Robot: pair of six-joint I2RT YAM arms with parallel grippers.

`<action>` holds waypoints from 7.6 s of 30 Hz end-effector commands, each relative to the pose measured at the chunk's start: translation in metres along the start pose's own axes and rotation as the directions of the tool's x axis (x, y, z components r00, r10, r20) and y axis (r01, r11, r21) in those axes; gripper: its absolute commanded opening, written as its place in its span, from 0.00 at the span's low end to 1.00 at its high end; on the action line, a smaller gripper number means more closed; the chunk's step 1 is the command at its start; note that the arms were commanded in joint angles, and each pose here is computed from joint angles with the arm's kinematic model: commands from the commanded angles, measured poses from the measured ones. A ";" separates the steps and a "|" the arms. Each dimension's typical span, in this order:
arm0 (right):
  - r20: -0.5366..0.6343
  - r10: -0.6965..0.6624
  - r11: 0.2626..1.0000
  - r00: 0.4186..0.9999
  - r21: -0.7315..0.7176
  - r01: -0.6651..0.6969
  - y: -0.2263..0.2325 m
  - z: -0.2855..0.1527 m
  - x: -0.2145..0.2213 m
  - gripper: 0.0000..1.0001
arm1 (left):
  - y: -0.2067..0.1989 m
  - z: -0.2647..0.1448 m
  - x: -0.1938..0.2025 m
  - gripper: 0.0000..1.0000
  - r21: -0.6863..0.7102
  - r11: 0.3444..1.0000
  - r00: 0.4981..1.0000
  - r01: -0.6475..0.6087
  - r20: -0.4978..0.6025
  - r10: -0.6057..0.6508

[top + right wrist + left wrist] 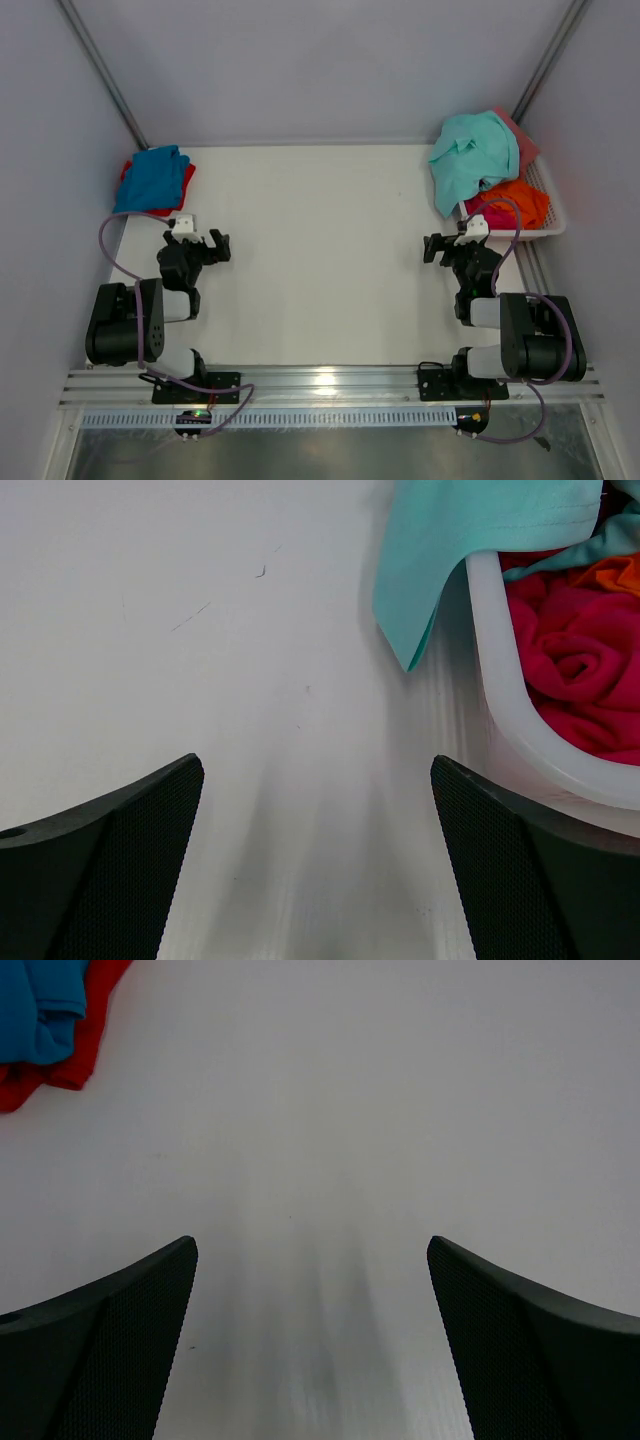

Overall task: Fold and stack the t-shirts
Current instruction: Grab the tshirt from the pile, then move the tshirt to the center of the board

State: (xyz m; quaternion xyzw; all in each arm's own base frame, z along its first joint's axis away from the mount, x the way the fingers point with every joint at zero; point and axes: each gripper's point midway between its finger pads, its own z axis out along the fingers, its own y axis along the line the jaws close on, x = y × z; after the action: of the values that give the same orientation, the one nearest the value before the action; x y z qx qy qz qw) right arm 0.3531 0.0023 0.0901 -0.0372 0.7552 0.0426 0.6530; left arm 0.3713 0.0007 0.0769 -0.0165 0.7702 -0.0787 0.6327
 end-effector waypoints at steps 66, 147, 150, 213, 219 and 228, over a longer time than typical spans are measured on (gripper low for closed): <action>-0.401 -0.386 0.892 0.831 0.066 0.446 -0.097 0.128 -0.257 0.96 | -0.009 0.006 -0.017 0.99 0.061 0.997 0.997 -0.056 0.052 0.053; -0.033 -0.172 0.903 0.985 0.395 0.171 -0.076 0.078 -0.341 0.03 | -0.010 0.006 -0.017 0.93 0.062 0.996 0.997 -0.056 0.051 0.053; -0.028 -0.173 0.854 0.985 0.494 0.164 -0.102 0.069 -0.349 0.03 | -0.010 0.006 -0.016 0.92 0.062 0.997 0.998 -0.054 0.049 0.051; -0.231 -0.132 0.766 0.964 0.594 0.247 -0.172 0.071 -0.250 0.03 | -0.009 0.006 -0.017 0.89 0.061 0.997 0.997 -0.054 0.051 0.051; -0.144 -0.128 0.759 0.981 0.623 0.190 -0.181 0.070 -0.295 0.03 | -0.009 0.006 -0.017 0.89 0.061 0.997 0.997 -0.054 0.051 0.051; 0.026 -0.095 0.779 0.995 0.624 0.058 -0.172 0.059 -0.356 0.03 | -0.009 0.006 -0.017 0.89 0.061 0.997 0.997 -0.054 0.052 0.051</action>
State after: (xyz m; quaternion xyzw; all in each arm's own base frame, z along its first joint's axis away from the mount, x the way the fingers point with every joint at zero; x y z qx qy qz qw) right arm 0.4911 -0.1632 0.3673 0.1280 0.7555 -0.2472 0.5930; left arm 0.3704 -0.0076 0.0764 0.0087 0.7711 -0.0918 0.6300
